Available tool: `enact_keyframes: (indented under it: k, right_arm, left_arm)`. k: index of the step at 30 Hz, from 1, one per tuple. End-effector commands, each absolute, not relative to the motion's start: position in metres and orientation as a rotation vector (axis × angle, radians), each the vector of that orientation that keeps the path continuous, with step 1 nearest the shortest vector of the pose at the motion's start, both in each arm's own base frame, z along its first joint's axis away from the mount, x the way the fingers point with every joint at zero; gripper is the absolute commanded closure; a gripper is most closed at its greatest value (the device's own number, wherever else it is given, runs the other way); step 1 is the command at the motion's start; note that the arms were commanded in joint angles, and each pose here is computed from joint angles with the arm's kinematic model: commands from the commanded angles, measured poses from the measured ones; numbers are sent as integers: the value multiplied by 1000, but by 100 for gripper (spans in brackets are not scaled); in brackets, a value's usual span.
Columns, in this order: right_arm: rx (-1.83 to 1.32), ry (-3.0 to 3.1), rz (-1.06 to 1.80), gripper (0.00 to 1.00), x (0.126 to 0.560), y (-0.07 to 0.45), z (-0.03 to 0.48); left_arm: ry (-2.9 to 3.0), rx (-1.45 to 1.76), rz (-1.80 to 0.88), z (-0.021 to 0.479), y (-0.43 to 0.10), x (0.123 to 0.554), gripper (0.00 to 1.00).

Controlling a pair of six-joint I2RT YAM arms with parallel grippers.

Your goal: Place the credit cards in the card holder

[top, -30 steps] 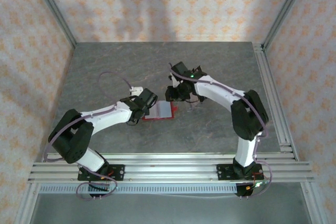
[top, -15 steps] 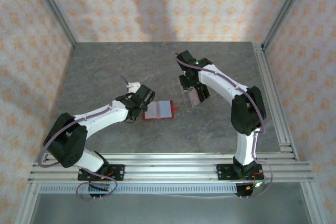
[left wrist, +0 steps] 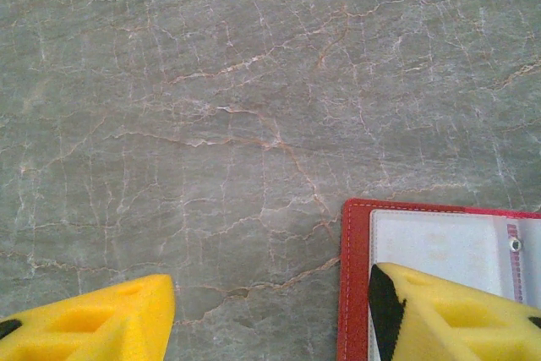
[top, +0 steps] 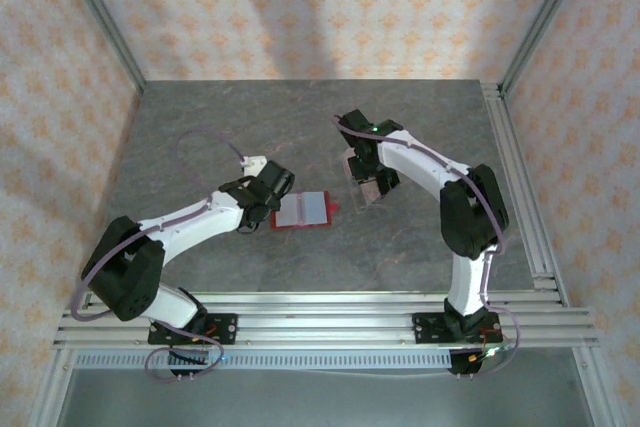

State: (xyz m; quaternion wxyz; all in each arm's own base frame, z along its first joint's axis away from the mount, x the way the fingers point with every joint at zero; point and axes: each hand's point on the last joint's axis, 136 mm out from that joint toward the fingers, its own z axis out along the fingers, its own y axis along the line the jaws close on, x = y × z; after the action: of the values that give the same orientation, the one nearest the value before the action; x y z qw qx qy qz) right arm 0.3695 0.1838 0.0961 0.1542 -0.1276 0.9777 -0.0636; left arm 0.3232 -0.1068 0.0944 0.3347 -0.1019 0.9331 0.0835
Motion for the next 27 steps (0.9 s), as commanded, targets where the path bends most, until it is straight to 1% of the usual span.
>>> enact_keyframes:
  k: [1, 7, 16, 27]
  right_arm:
    - [-367, 2833, -196, 65, 356, 178, 93]
    - [-383, 2836, -196, 66, 350, 180, 93]
    - [-455, 2756, -340, 66, 348, 179, 109]
    - [-490, 2757, -455, 66, 349, 173, 94]
  left_arm:
    - [2407, -271, 256, 107, -98, 324, 37]
    - [2408, -276, 252, 107, -99, 325, 37]
    - [2415, -280, 238, 104, -103, 327, 37]
    - [2419, -278, 240, 101, -103, 327, 37]
